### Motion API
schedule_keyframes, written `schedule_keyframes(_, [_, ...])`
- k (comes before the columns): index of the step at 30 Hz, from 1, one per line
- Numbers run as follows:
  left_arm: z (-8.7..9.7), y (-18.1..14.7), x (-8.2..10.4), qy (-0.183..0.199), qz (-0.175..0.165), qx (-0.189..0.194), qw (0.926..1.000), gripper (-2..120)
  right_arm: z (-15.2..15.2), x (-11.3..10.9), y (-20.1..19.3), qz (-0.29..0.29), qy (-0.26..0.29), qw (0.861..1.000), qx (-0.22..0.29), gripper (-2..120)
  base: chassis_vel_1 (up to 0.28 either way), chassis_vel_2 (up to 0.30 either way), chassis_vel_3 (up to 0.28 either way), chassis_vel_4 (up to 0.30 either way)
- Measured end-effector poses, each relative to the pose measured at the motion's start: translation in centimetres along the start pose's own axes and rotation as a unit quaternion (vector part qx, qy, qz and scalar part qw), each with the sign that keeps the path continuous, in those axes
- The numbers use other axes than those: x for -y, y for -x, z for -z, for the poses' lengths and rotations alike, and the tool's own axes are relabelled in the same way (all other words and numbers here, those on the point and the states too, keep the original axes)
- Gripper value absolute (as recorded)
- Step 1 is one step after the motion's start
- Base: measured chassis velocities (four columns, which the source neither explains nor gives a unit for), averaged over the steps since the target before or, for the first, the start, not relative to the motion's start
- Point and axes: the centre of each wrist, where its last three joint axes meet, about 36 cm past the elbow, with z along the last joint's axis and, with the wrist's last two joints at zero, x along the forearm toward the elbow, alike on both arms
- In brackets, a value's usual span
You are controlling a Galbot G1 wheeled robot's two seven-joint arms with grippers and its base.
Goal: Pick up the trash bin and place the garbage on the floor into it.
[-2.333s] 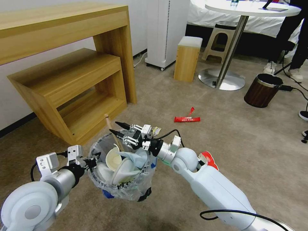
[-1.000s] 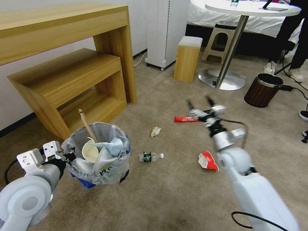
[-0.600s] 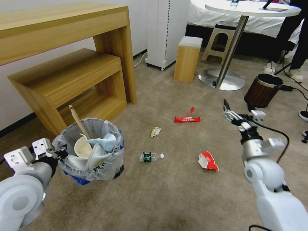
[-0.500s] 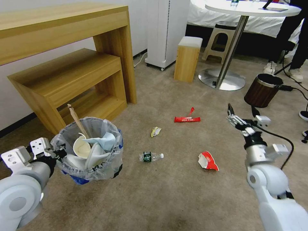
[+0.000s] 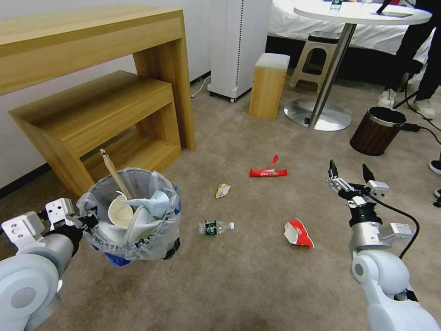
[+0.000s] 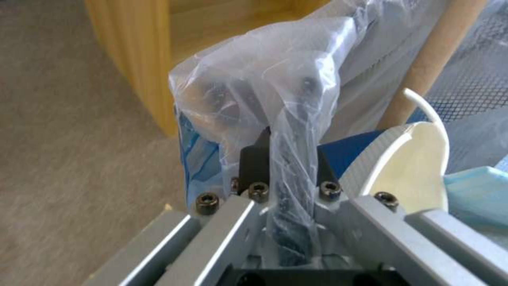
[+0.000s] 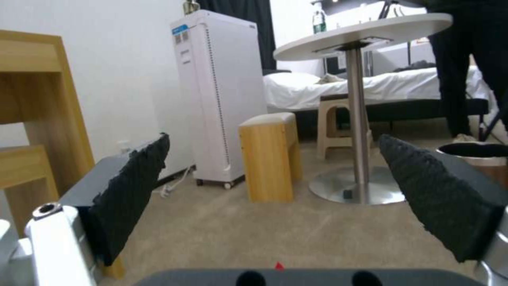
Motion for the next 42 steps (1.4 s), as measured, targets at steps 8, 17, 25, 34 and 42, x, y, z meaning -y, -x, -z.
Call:
schedule_keyframes(8, [0.0,0.2,-0.2,-0.001,0.001,-0.001,1.0000,0,-0.6,-0.3,0.4,0.005,-0.003,1.000,-0.005,100,-0.201,0.198,0.203,-0.197])
schedule_keyframes(17, [0.0,0.2,-0.3,-0.002,0.003,-0.001,1.0000,0,-1.8,-1.2,0.2,0.011,-0.006,1.000,-0.028,100,-0.099,0.094,0.091,-0.093])
schedule_keyframes(25, [-0.1,-0.1,-0.1,0.001,0.001,0.000,1.0000,0,-2.5,-1.9,-0.1,0.000,-0.069,0.981,-0.180,100,0.000,0.000,0.000,0.000])
schedule_keyframes(34, [-0.1,-0.5,-0.1,0.002,0.002,0.002,1.0000,0,-1.7,-2.8,-0.1,-0.027,-0.128,0.888,-0.442,100,0.000,0.000,0.000,0.000])
schedule_keyframes(42, [-0.4,-0.5,0.2,0.001,0.001,0.003,1.0000,0,-5.5,-2.8,-0.4,0.008,-0.164,0.844,-0.511,100,0.000,0.000,0.000,0.000])
